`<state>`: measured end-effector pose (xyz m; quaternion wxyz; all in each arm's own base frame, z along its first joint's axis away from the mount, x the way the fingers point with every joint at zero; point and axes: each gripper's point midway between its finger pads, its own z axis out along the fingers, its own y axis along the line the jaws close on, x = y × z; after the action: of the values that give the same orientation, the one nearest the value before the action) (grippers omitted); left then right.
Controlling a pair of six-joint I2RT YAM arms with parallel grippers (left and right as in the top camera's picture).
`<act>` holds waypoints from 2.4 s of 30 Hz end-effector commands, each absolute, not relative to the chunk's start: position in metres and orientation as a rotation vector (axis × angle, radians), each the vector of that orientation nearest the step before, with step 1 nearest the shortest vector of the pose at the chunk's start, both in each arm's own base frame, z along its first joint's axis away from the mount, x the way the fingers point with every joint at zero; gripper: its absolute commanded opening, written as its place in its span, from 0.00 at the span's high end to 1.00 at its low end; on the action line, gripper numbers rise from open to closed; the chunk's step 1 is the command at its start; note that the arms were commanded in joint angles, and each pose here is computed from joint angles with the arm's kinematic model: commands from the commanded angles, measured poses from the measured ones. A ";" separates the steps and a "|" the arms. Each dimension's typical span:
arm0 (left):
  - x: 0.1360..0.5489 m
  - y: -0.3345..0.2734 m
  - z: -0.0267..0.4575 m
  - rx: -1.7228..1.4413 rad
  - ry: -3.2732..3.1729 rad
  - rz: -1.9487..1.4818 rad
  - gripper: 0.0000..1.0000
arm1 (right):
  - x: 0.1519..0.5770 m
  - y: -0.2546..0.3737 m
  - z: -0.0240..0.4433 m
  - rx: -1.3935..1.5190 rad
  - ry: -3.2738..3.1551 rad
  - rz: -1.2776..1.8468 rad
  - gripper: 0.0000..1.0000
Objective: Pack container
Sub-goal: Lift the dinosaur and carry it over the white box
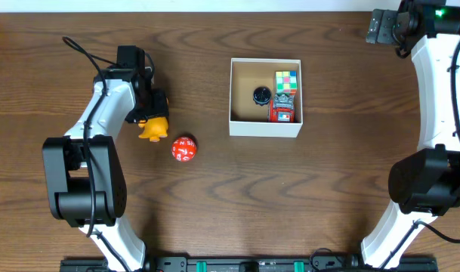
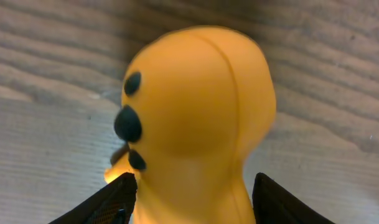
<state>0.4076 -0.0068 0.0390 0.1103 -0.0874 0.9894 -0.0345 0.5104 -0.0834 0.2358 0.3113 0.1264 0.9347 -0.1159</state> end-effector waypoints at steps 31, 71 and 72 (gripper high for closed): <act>0.475 -0.013 0.174 -0.181 2.445 -0.173 0.94 | 0.510 -0.087 0.234 0.361 2.467 -0.303 0.01; 0.457 -0.268 0.164 0.103 2.359 -0.581 0.94 | 0.510 -0.087 0.234 0.361 2.467 -0.303 0.01; 0.455 -0.267 0.162 0.084 2.377 -0.582 0.94 | 0.510 -0.087 0.234 0.361 2.467 -0.303 0.01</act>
<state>0.4535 -0.2689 0.1598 0.3438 0.0508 0.9107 -0.2234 0.5104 -0.0834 0.2358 0.3113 0.1264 0.9347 -0.1159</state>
